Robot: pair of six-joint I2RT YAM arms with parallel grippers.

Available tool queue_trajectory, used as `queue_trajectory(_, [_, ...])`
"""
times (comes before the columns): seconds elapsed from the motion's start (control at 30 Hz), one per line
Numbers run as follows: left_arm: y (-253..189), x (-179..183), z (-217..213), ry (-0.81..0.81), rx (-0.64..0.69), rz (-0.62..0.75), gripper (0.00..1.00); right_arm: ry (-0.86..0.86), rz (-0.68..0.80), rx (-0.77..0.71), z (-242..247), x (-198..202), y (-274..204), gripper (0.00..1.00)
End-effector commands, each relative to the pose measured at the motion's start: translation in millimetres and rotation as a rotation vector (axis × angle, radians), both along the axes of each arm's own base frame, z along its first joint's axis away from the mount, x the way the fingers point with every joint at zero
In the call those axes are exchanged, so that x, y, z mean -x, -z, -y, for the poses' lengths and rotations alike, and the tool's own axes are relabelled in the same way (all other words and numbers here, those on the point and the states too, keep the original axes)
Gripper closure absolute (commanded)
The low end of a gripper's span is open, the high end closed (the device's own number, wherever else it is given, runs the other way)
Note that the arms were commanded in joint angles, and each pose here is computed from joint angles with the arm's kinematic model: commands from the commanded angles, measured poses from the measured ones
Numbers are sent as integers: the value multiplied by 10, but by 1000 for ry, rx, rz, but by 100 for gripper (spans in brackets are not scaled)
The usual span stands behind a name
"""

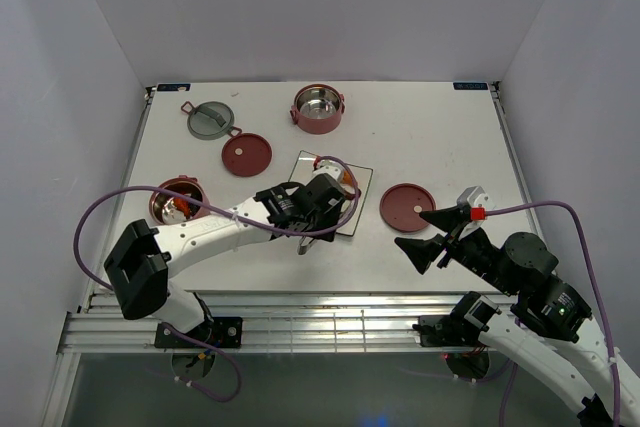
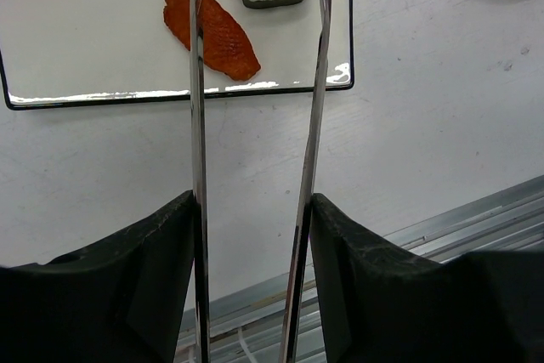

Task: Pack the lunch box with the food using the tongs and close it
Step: Pick up the fake food from the plate.

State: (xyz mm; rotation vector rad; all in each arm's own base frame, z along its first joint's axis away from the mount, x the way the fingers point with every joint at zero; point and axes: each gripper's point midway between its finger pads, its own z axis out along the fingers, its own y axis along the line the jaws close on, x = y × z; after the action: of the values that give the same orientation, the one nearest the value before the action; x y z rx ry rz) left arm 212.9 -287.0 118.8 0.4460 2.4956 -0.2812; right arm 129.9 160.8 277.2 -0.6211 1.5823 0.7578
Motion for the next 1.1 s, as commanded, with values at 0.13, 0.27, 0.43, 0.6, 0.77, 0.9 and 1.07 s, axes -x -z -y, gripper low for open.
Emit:
queue_trajectory(0.13, [-160,-45,179,7,60,23,38,2,42,-30,25,14,-181,13])
queue_trajectory(0.27, [-154,-31,205,13,65,14,41,2,43,-31,27,16,-184,14])
queue_trajectory(0.43, [-197,-22,222,18,78,16,41,3,42,-30,27,12,-181,13])
queue_trajectory(0.6, [-193,-5,231,23,82,8,45,3,44,-31,31,17,-183,13])
queue_trajectory(0.77, [-212,11,210,9,81,-3,50,5,45,-30,34,14,-183,13])
queue_trajectory(0.9, [-305,-9,144,-27,75,13,52,5,44,-31,36,17,-182,13])
queue_trajectory(1.07, [-423,-12,86,-44,82,32,54,5,46,-33,37,18,-189,13])
